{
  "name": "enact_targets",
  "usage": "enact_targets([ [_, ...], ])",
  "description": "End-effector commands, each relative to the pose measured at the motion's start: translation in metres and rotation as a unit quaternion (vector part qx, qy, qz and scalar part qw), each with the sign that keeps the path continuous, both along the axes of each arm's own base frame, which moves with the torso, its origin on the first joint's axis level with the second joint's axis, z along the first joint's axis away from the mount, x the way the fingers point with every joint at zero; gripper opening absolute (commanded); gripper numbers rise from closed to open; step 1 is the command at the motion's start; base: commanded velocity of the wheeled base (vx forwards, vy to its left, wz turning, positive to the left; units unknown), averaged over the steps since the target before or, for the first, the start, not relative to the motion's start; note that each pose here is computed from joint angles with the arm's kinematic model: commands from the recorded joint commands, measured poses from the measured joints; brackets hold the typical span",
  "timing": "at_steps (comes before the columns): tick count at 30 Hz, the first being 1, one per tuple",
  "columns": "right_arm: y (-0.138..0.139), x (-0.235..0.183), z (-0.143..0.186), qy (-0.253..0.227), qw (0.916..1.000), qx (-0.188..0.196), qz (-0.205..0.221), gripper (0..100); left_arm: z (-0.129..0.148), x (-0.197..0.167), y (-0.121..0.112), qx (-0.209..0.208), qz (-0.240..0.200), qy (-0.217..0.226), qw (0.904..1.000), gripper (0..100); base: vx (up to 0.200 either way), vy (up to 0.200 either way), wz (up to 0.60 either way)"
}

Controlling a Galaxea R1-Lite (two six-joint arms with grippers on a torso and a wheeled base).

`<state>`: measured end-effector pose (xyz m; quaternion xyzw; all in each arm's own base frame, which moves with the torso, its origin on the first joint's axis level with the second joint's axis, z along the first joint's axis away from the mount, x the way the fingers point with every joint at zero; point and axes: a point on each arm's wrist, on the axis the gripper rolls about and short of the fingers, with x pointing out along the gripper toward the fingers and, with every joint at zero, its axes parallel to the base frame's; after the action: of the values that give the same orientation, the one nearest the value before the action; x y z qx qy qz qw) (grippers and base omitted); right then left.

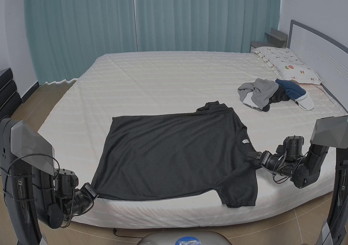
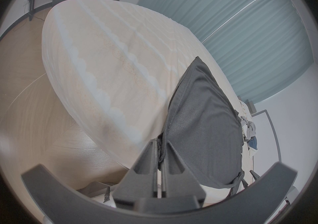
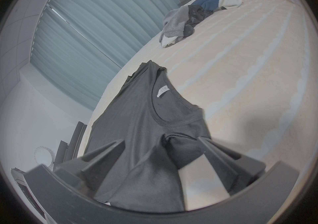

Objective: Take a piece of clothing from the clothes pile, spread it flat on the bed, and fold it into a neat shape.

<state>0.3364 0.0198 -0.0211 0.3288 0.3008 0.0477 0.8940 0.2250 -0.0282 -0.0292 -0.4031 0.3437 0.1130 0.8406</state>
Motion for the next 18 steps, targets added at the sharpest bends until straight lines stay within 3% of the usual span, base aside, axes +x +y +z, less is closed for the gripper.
enact_targets([
  [1,-0.014,-0.017,0.012,0.003,0.9999,0.004,-0.013,100,0.0,0.0,0.0,0.0,0.0,0.0,1.0,0,0.0,0.0,0.0],
  [4,-0.016,-0.024,0.015,0.008,0.9999,0.011,-0.006,100,0.0,0.0,0.0,0.0,0.0,0.0,1.0,0,0.0,0.0,0.0],
  [6,-0.017,-0.042,0.018,0.023,0.9991,0.029,0.022,100,0.0,0.0,0.0,0.0,0.001,0.0,1.0,0,0.0,0.0,0.0],
  [15,-0.007,-0.071,0.004,0.062,0.993,-0.001,0.1,100,0.0,0.0,0.0,0.0,0.0,-0.001,1.0,0,0.0,0.0,0.0],
  [18,-0.003,-0.07,0.001,0.063,0.9921,-0.005,0.109,100,0.0,0.0,0.0,0.001,-0.001,0.0,1.0,0,0.0,0.0,0.0],
])
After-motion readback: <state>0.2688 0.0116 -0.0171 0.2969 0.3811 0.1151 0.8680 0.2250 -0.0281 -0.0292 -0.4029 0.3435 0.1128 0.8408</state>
